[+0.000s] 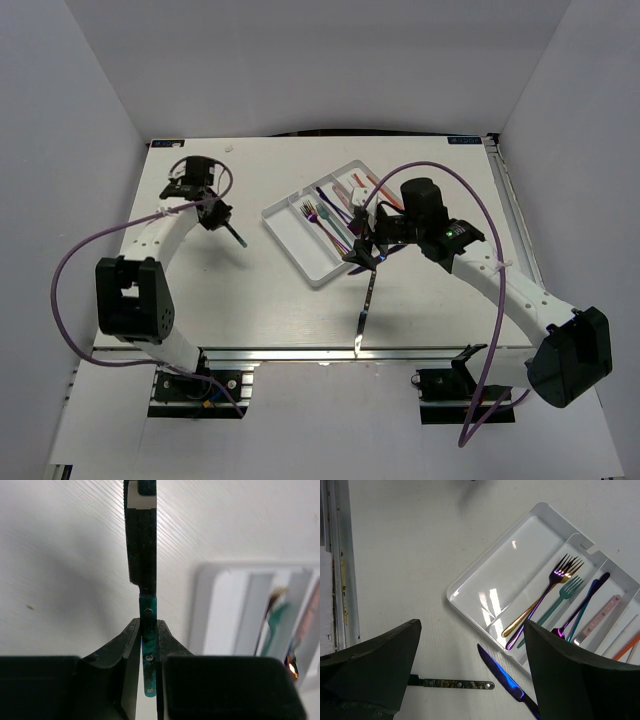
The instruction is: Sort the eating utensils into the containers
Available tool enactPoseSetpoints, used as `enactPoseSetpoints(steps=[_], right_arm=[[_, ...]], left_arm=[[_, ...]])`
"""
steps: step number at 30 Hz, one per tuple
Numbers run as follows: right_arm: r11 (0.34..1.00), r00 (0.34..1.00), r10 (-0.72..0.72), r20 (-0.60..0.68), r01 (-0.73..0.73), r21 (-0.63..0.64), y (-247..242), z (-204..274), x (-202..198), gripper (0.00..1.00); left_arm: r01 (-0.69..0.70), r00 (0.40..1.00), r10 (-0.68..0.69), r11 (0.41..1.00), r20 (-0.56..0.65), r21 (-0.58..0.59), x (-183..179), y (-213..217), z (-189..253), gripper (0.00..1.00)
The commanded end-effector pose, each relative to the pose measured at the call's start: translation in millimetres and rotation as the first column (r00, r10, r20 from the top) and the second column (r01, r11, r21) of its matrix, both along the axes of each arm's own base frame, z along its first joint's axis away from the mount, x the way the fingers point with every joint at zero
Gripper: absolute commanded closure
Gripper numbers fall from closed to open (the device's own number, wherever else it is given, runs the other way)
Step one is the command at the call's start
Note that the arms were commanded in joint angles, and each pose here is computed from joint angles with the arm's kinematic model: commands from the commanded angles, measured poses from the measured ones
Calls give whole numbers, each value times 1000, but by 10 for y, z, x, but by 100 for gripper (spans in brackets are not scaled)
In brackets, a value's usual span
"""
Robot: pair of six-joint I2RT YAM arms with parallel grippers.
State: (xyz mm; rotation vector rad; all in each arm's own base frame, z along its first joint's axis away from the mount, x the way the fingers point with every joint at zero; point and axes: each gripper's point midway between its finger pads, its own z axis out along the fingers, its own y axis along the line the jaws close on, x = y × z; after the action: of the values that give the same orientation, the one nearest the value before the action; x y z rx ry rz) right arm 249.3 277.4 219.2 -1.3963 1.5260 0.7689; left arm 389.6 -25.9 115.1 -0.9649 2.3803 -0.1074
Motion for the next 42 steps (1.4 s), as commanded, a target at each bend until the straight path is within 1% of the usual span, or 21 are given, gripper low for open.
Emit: enactPoseSetpoints(steps=[1, 3, 4, 7, 8, 10, 11, 12, 14, 15, 22, 24, 28, 29, 31, 32, 35, 38, 41, 42], right_arm=[[999, 999, -6, 49, 4, 39, 1, 148, 49, 11], [999, 999, -12, 50, 10, 39, -12, 147, 64, 11], [999, 999, -15, 50, 13, 38, -19, 145, 67, 11], [999, 998, -28, 56, 26, 40, -49, 160, 102, 11], [999, 998, -30, 57, 28, 41, -54, 165, 104, 11], [998, 998, -37, 50, 35, 44, -78, 161, 121, 10], [998, 998, -41, 52, 38, 47, -91, 170, 132, 11], [998, 998, -43, 50, 41, 49, -97, 174, 139, 11], [998, 998, -47, 47, 44, 52, -112, 181, 147, 11], [998, 998, -48, 44, 45, 53, -116, 175, 147, 11], [997, 998, -52, 41, 50, 56, -138, 171, 164, 11], [997, 998, -52, 38, 50, 55, -139, 161, 169, 11], [998, 998, -48, 29, 47, 52, -132, 131, 168, 11], [998, 999, -47, 27, 45, 52, -131, 125, 164, 11], [998, 999, -48, 24, 47, 49, -130, 108, 171, 11], [998, 999, -44, 20, 43, 48, -126, 98, 166, 11], [999, 1000, -29, 7, 29, 40, -114, 52, 156, 11], [999, 1000, -5, -10, 6, 31, -97, -3, 132, 11], [999, 999, 31, -15, -30, 25, -80, -37, 95, 11], [998, 998, 56, -11, -55, 25, -73, -38, 62, 11]], left_arm=[[97, 994, -93, 993, 54, -66, -139, -463, 110, 100], [117, 991, -109, 986, 71, -118, -211, -686, 142, 100], [148, 988, -141, 980, 61, -132, -296, -839, 94, 100], [179, 983, -168, 967, 73, -182, -374, -1160, 97, 100], [173, 984, -161, 964, 76, -201, -382, -1240, 109, 100], [205, 978, -190, 955, 86, -213, -395, -1443, 118, 100], [195, 979, -176, 952, 100, -237, -358, -1533, 168, 100], [214, 976, -198, 947, 89, -240, -383, -1657, 123, 100], [211, 977, -193, 944, 93, -254, -349, -1799, 139, 100], [219, 976, -207, 943, 73, -250, -370, -1891, 52, 100], [159, 987, -160, 953, 17, -257, -311, -2105, -248, 100], [149, 989, -148, 954, 23, -261, -251, -2139, -252, 100], [143, 990, -141, 956, 27, -257, -164, -2194, -277, 92], [141, 990, -138, 956, 29, -257, -148, -2193, -273, 85], [144, 989, -142, 955, 26, -260, -149, -2210, -277, 78], [148, 989, -147, 954, 23, -261, -155, -2216, -284, 71], [154, 988, -153, 955, 23, -255, -166, -2204, -293, 62], [163, 987, -160, 955, 32, -246, -168, -2188, -269, 49], [183, 983, -174, 955, 57, -232, -151, -2171, -181, 40], [189, 982, -179, 954, 64, -231, -144, -2174, -151, 40]])
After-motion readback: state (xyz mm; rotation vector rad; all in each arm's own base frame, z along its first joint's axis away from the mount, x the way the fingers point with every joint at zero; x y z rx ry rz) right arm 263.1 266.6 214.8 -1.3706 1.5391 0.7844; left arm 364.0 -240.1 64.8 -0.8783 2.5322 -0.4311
